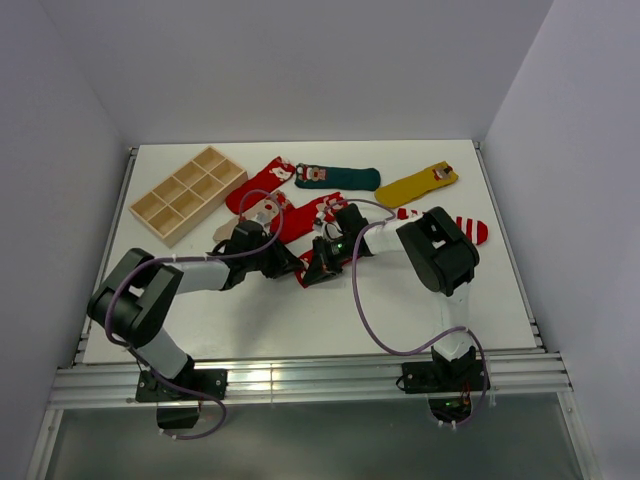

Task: Roll the socks
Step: Roll the sock at the center of the board.

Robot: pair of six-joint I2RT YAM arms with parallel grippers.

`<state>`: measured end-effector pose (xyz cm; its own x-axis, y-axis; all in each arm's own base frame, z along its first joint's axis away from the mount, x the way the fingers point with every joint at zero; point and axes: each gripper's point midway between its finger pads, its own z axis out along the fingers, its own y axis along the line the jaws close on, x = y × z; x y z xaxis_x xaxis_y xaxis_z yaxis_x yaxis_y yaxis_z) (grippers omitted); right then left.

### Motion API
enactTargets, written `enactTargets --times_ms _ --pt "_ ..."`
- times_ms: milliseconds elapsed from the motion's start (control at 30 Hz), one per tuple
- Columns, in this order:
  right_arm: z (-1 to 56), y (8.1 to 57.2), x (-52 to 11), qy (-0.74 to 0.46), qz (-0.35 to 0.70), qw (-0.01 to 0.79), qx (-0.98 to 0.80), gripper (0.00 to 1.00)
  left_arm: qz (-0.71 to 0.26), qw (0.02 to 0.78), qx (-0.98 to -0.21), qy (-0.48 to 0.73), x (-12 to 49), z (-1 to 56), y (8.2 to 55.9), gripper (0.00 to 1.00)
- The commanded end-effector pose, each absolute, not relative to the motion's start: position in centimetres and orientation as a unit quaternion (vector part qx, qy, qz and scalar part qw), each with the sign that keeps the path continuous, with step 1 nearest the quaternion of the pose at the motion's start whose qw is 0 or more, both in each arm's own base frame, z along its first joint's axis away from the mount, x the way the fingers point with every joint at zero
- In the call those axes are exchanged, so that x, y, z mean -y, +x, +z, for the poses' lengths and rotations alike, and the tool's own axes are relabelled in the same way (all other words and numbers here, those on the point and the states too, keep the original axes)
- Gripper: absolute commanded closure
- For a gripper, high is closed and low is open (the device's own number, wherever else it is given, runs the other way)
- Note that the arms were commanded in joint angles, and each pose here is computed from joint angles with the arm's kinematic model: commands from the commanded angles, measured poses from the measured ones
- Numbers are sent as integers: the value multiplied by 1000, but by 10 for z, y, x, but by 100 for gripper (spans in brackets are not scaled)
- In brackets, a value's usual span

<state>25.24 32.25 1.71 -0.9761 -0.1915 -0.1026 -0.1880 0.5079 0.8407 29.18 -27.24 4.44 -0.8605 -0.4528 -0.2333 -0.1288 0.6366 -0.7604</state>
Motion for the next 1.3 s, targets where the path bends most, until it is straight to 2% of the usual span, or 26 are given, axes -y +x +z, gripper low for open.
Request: enactTargets --times_ms 0,200,333,633,833,1267 --pt "-1 261 -315 102 -452 -6 886 100 -416 245 -857 -180 276 68 305 68" --pt "-1 262 -315 102 -448 -5 888 100 -435 259 -840 -198 275 81 308 68" --pt "2 264 -314 104 -446 -9 889 100 -412 276 -843 -209 262 80 305 63" --pt "7 265 -315 111 -448 -16 887 100 -360 297 -861 -201 237 65 294 73" --pt "8 265 -315 111 -451 -16 886 100 -344 277 -878 -182 237 45 289 75" --pt "9 267 -316 114 -449 -16 886 100 -371 250 -881 -154 254 33 288 67"
